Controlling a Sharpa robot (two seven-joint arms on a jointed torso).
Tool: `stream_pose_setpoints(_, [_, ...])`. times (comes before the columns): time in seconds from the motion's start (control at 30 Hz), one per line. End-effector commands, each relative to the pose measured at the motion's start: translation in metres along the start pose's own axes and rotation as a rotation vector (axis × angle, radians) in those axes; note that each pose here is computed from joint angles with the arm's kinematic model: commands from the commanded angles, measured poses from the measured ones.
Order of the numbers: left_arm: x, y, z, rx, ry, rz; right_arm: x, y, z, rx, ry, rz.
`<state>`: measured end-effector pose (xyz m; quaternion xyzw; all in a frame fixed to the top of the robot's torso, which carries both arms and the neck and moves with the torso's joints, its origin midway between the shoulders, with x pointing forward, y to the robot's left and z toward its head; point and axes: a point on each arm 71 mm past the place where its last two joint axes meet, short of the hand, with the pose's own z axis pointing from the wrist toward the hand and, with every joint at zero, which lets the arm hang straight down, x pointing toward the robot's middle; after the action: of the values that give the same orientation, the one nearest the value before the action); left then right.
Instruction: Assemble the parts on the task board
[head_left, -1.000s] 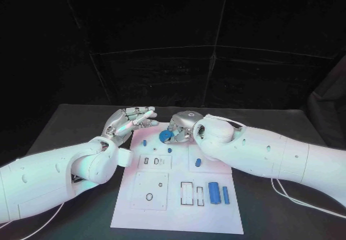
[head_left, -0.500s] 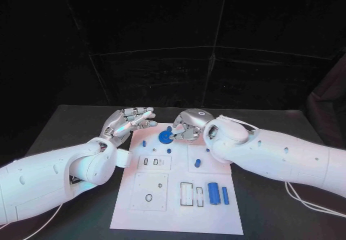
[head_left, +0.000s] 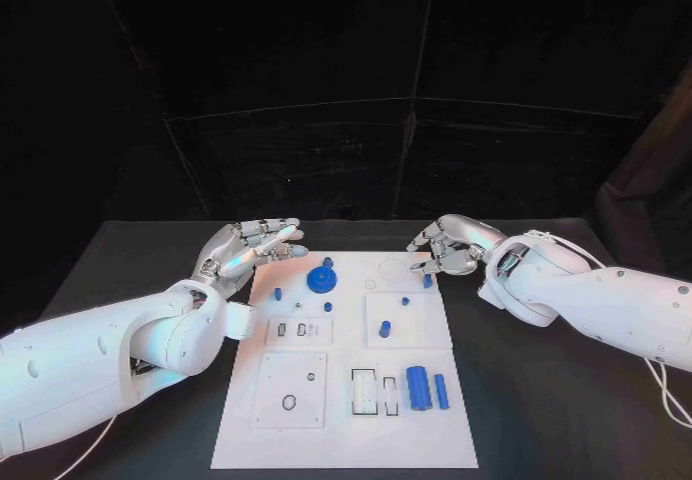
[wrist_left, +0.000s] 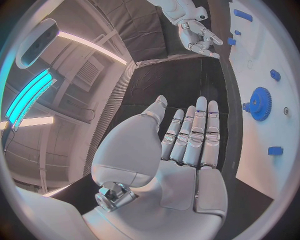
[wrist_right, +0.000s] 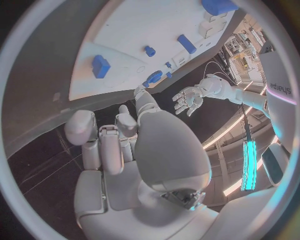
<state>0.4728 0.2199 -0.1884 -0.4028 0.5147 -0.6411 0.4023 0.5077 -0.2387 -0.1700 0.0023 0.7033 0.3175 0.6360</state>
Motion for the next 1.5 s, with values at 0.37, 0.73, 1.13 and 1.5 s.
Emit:
stream_pose_setpoints(0.37, [0.0009,0.0002,0.0025,0.006,0.011,-0.007,0.013,-0.033,-0.013,0.008,0.045,0.113])
stream_pose_setpoints(0.73, [-0.0018,0.0012,0.0029,0.004,0.005,-0.003,0.025,-0.039,-0.016,0.022,0.065,0.116])
stream_pose_setpoints(1.13, [-0.0023,0.0020,0.0032,0.003,0.004,-0.003,0.032,-0.040,-0.012,0.034,0.076,0.110])
stream_pose_setpoints(1.5, [-0.0031,0.0024,0.0032,0.001,0.003,-0.002,0.034,-0.042,-0.011,0.040,0.084,0.108])
